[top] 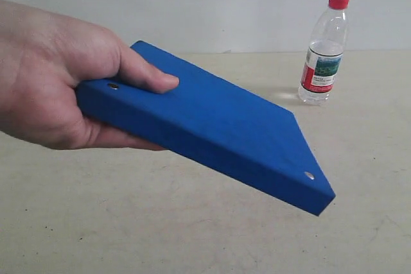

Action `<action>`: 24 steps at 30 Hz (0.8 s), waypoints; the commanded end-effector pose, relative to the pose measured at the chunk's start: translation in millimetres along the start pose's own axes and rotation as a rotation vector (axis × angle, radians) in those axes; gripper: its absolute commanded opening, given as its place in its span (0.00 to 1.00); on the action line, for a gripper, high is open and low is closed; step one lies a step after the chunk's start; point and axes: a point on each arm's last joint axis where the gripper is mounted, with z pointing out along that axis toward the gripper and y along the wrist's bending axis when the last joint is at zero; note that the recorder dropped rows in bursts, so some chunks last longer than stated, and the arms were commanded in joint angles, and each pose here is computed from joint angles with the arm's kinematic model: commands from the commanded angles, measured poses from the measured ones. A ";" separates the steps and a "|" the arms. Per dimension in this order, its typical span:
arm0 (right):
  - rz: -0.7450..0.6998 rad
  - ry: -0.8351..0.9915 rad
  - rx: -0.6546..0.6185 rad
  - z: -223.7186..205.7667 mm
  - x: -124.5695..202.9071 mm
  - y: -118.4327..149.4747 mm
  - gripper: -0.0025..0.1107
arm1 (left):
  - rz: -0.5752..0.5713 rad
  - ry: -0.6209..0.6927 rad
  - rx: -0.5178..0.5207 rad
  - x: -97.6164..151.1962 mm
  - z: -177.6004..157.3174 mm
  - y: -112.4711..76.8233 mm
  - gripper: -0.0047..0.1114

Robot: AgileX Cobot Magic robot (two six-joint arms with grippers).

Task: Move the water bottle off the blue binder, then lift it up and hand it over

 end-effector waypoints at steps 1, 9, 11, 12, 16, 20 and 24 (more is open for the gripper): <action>-0.005 -0.011 0.000 -0.6 -1.3 0.1 0.02 | -0.216 -0.034 0.118 -2.6 -5.7 -8.9 0.08; -0.003 -0.011 0.000 -0.6 -1.3 0.1 0.02 | 0.353 0.196 -0.111 17.2 -7.3 14.1 0.08; -0.003 -0.011 0.000 -0.6 -1.3 0.1 0.02 | 0.382 0.222 -0.123 19.1 -7.9 15.8 0.08; -0.003 -0.011 0.000 -0.6 -1.3 0.1 0.02 | 0.378 0.222 -0.122 19.2 -7.9 15.7 0.08; -0.003 -0.011 0.000 -0.6 -1.3 0.1 0.02 | 0.201 0.217 -0.061 20.6 -7.4 8.7 0.08; -0.003 -0.011 0.000 -0.6 -1.3 0.1 0.02 | 0.080 0.122 0.026 12.9 -5.8 -0.7 0.08; -0.003 -0.011 0.000 -0.6 -1.3 0.1 0.02 | 0.067 0.006 0.093 2.5 -5.4 -7.2 0.08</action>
